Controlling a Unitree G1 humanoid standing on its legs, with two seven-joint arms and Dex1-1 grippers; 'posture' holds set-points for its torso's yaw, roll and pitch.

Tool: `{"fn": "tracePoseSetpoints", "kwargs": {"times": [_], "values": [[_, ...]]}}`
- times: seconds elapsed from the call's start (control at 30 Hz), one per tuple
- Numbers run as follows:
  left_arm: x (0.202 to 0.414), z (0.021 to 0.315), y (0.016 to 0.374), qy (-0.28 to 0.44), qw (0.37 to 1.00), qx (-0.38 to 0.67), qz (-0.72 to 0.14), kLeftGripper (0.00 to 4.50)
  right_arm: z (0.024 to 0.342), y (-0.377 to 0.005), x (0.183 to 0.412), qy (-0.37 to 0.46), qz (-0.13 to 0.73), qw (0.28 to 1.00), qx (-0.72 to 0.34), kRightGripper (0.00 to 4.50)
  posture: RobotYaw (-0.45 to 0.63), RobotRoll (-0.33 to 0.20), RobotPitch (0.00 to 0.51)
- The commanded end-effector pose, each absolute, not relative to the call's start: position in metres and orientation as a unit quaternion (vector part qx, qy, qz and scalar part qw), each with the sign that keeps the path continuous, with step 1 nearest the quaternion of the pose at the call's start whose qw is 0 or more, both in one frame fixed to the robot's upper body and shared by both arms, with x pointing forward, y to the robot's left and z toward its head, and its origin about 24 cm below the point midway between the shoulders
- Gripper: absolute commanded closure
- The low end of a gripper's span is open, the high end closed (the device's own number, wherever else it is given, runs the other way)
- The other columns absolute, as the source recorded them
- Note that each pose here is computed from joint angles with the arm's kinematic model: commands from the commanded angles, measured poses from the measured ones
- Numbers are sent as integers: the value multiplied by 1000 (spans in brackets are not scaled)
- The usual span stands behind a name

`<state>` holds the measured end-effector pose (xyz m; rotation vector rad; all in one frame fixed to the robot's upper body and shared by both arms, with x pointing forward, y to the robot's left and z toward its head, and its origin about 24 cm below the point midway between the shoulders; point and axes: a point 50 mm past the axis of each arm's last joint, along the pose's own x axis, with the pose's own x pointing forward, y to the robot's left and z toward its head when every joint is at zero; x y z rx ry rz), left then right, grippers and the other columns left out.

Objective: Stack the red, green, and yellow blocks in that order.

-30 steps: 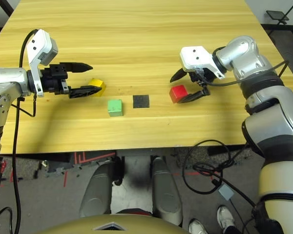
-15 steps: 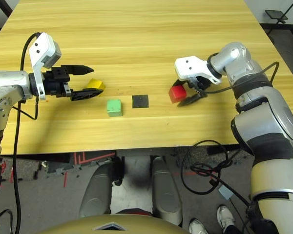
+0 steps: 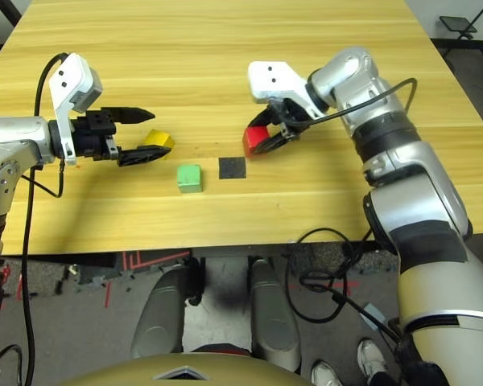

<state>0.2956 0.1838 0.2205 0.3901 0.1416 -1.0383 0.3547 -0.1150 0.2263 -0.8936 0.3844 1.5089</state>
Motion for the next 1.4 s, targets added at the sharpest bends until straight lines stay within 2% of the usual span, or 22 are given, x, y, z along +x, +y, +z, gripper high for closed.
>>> {"fn": "tracePoseSetpoints", "kwargs": {"times": [0.03,0.37,1.03,1.07,1.17,1.3,1.4], "values": [[295,216,181,74,847,185,-493,0,228,-102,351,171,643,631,-398,2450,316,-67,242],[289,211,189,76,859,179,-474,0,221,-92,353,179,633,636,-404,2450,363,-68,256],[290,213,189,69,863,178,-468,0,195,-98,346,194,645,628,-390,2450,360,-59,272],[290,213,189,69,863,178,-469,0,194,-98,346,194,645,628,-390,2306,360,-59,272],[289,216,188,68,858,182,-475,0,194,-98,345,186,653,629,-378,1473,351,-55,268],[287,224,190,79,844,206,-490,0,208,-100,343,139,686,635,-326,106,339,-51,263],[291,231,198,79,842,223,-485,0,228,-109,345,94,706,649,-267,45,330,-48,258]]}}
